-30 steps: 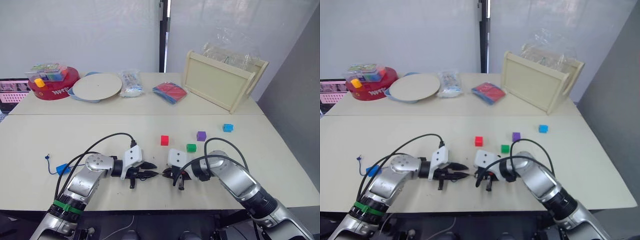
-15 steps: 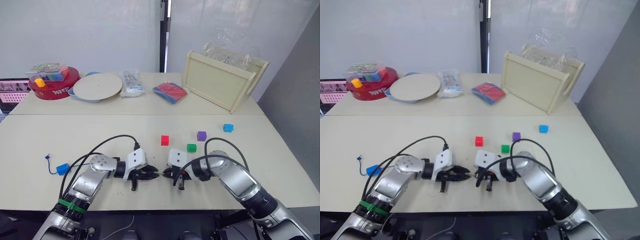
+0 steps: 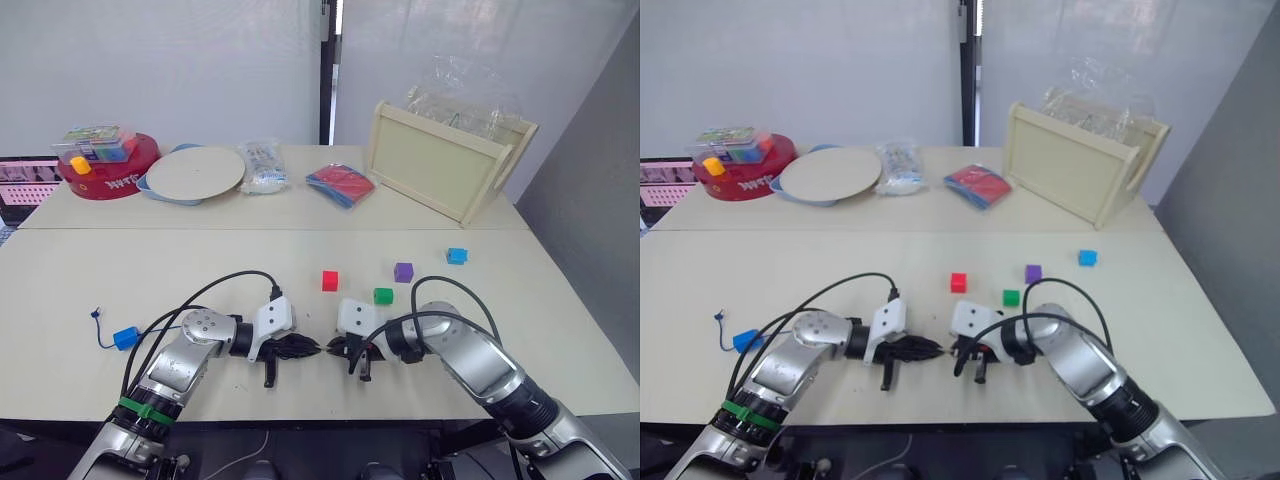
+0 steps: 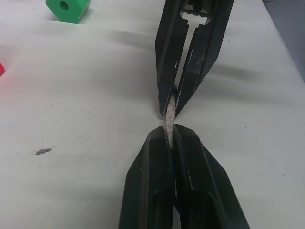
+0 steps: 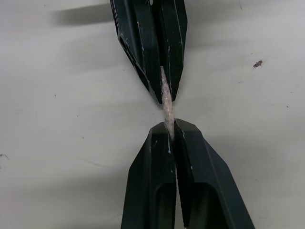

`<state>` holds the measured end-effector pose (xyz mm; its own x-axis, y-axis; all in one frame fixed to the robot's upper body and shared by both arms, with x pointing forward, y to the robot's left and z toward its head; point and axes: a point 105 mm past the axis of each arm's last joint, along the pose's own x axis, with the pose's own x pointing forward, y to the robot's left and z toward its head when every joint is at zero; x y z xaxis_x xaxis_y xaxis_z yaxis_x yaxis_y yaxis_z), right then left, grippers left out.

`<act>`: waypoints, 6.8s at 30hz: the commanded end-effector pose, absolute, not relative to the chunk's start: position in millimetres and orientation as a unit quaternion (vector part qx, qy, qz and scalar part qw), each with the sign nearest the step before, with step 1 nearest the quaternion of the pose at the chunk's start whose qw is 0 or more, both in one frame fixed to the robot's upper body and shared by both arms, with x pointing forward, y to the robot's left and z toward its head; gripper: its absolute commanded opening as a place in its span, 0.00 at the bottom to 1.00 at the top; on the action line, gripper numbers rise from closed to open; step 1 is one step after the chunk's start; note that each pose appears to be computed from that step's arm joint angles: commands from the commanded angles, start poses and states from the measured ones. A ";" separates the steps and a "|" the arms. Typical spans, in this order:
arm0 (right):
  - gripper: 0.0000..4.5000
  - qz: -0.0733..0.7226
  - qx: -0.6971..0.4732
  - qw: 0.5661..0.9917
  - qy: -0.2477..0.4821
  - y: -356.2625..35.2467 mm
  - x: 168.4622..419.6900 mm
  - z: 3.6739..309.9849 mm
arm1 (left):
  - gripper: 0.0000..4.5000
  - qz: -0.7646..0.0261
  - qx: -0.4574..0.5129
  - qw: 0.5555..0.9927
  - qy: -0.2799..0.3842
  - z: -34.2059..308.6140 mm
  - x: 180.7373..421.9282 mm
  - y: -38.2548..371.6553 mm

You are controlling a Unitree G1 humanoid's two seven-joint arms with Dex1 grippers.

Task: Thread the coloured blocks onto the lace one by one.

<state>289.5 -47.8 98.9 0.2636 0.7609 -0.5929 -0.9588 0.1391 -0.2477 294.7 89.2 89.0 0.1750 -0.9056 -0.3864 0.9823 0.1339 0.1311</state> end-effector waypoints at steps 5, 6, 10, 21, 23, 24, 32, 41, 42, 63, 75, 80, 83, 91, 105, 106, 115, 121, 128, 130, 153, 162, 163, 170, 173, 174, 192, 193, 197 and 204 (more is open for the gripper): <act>0.61 0.533 -0.223 0.808 0.116 -65.9 292.0 127.3 | 0.00 -0.644 0.179 0.739 0.081 102.8 291.5 86.5; 0.68 0.503 -0.193 0.835 0.111 -83.9 289.4 133.1 | 0.00 -0.645 0.180 0.739 0.082 102.8 291.4 87.5; 0.98 0.417 -0.120 0.895 0.103 -127.1 279.1 140.1 | 0.00 -0.644 0.183 0.738 0.086 102.9 291.8 91.2; 0.99 0.007 -0.070 0.996 0.061 -228.7 346.7 128.2 | 0.00 -0.644 0.180 0.738 0.094 100.1 288.6 92.5; 0.99 -0.031 -0.070 0.996 0.047 -233.2 360.7 130.4 | 0.00 -0.641 0.180 0.740 0.094 100.3 288.4 93.3; 0.99 -0.041 -0.064 0.996 0.044 -234.4 367.1 130.3 | 0.00 -0.640 0.179 0.741 0.094 100.3 288.3 93.8; 0.99 -0.086 -0.053 0.994 0.038 -250.8 415.7 130.4 | 0.00 -0.629 0.177 0.751 0.093 100.9 288.3 96.9; 0.99 -0.104 -0.038 0.993 0.044 -259.3 447.4 127.8 | 0.00 -0.624 0.175 0.755 0.096 99.2 287.5 98.9; 0.94 -0.107 -0.036 0.993 0.041 -260.6 448.4 128.3 | 0.00 -0.624 0.175 0.756 0.096 99.0 287.4 98.9; 0.26 0.067 -0.042 0.991 -0.110 -190.9 367.2 179.2 | 0.00 -0.616 0.178 0.761 0.098 99.1 290.8 102.5; 0.26 0.315 -0.033 0.947 0.060 -77.2 254.6 113.0 | 0.00 -0.619 0.174 0.760 0.098 99.7 290.9 100.5; 0.26 0.284 -0.043 0.952 0.104 -76.6 271.2 82.1 | 0.00 -0.617 0.176 0.761 0.098 99.6 289.5 100.6; 0.26 0.285 -0.046 0.948 0.133 -72.8 271.8 68.1 | 0.00 -0.616 0.176 0.761 0.100 99.3 290.4 102.1; 0.88 0.353 -0.067 0.929 0.092 -82.8 269.4 101.7 | 0.00 -0.606 0.176 0.769 0.104 97.4 291.0 108.7; 0.99 0.672 -0.275 0.682 0.083 -86.7 283.3 122.7 | 0.00 -0.599 0.175 0.775 0.104 99.0 286.7 110.9; 0.99 0.680 -0.285 0.670 0.081 -86.2 287.4 121.7 | 0.00 -0.598 0.175 0.775 0.104 99.6 286.0 110.9; 0.94 0.716 -0.358 0.595 0.077 -90.5 321.9 114.0 | 0.00 -0.593 0.172 0.779 0.109 98.5 278.5 110.9; 0.51 0.720 -0.354 0.592 0.074 -93.5 323.3 111.0 | 0.00 -0.590 0.171 0.782 0.109 98.2 276.7 111.1; 0.30 0.702 -0.325 0.629 0.070 -91.2 319.2 110.7 | 0.00 -0.591 0.167 0.782 0.104 100.0 276.3 109.3; 0.30 0.691 -0.310 0.648 0.078 -87.1 315.4 109.0 | 0.00 -0.591 0.162 0.784 0.099 102.5 277.8 107.5; 0.30 0.644 -0.285 0.698 0.131 -73.0 298.9 91.0 | 0.00 -0.616 0.177 0.761 0.100 107.8 277.6 85.2; 0.30 0.642 -0.288 0.698 0.133 -71.3 298.6 92.9 | 0.00 -0.626 0.181 0.753 0.094 111.7 277.6 74.7; 0.30 0.641 -0.288 0.698 0.134 -70.9 298.4 92.9 | 0.00 -0.629 0.180 0.750 0.092 112.7 276.7 71.7; 0.30 0.640 -0.286 0.699 0.139 -67.2 295.7 89.8 | 0.00 -0.653 0.169 0.735 0.072 120.7 273.3 47.0; 0.30 0.642 -0.282 0.699 0.139 -64.2 294.3 89.7 | 0.00 -0.657 0.166 0.732 0.068 121.5 273.1 40.1; 0.30 0.643 -0.280 0.699 0.138 -62.7 293.7 89.9 | 0.00 -0.657 0.166 0.733 0.068 121.0 274.6 38.5; 0.30 0.647 -0.258 0.704 0.137 -53.3 286.7 92.7 | 0.00 -0.647 0.185 0.736 0.080 98.6 286.4 45.3; 0.30 0.646 -0.258 0.704 0.139 -53.5 286.1 91.9 | 0.07 -0.645 0.175 0.740 0.078 101.4 286.8 46.0; 0.30 0.635 -0.263 0.709 0.156 -57.6 287.2 86.0 | 0.36 -0.633 0.190 0.747 0.078 108.9 288.8 58.7; 0.30 0.629 -0.266 0.712 0.162 -60.0 289.2 83.8 | 0.58 -0.617 0.209 0.752 0.105 108.7 285.0 89.0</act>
